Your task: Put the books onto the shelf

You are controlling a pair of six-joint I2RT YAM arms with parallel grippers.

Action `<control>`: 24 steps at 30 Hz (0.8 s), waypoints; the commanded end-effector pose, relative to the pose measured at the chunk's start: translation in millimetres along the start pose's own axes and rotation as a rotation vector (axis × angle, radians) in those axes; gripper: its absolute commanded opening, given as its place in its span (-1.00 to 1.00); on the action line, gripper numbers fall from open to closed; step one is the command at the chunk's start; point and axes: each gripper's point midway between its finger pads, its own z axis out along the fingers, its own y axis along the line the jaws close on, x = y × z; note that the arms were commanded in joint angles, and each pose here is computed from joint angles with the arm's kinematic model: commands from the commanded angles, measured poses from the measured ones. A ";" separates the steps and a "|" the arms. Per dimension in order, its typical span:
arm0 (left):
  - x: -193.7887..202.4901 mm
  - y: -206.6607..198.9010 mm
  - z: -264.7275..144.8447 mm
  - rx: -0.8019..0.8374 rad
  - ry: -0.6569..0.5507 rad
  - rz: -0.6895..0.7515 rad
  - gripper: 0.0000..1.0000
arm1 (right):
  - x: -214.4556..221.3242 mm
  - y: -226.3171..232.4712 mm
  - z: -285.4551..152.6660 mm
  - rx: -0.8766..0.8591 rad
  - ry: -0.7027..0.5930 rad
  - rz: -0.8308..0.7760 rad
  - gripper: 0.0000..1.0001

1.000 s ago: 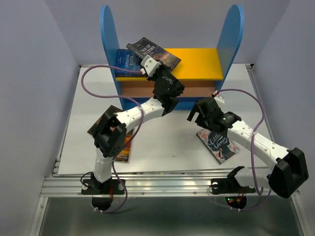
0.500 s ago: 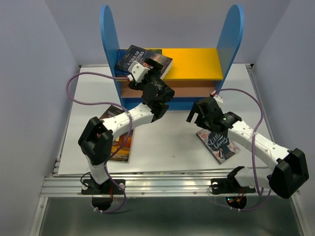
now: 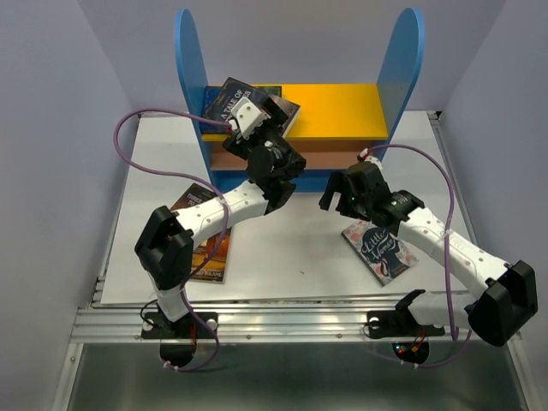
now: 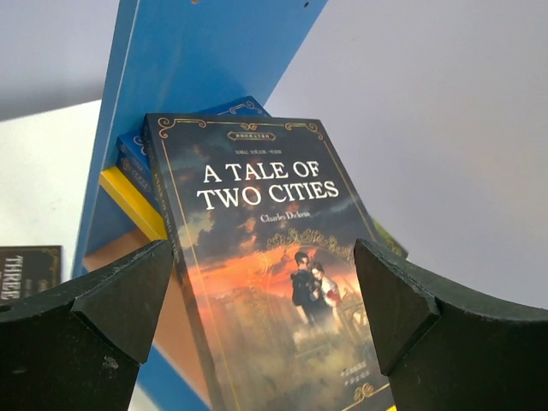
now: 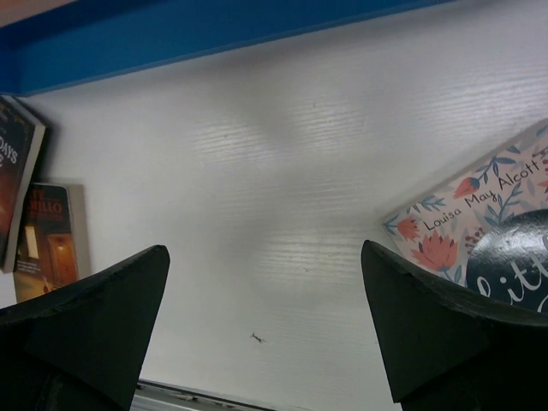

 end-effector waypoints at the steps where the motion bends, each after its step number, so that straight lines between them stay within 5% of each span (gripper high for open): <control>1: -62.2 24.6 -15.7 -0.112 0.138 -0.676 0.98 | -34.8 27.3 -16.7 -0.108 -0.092 -0.050 1.00; 9: -75.2 36.6 -31.7 -0.053 0.189 -0.425 0.98 | -44.1 38.6 -21.3 -0.148 -0.107 -0.083 1.00; 24: -88.9 45.8 -62.2 0.126 0.237 0.291 0.98 | -85.8 76.8 -45.2 -0.289 -0.229 -0.206 1.00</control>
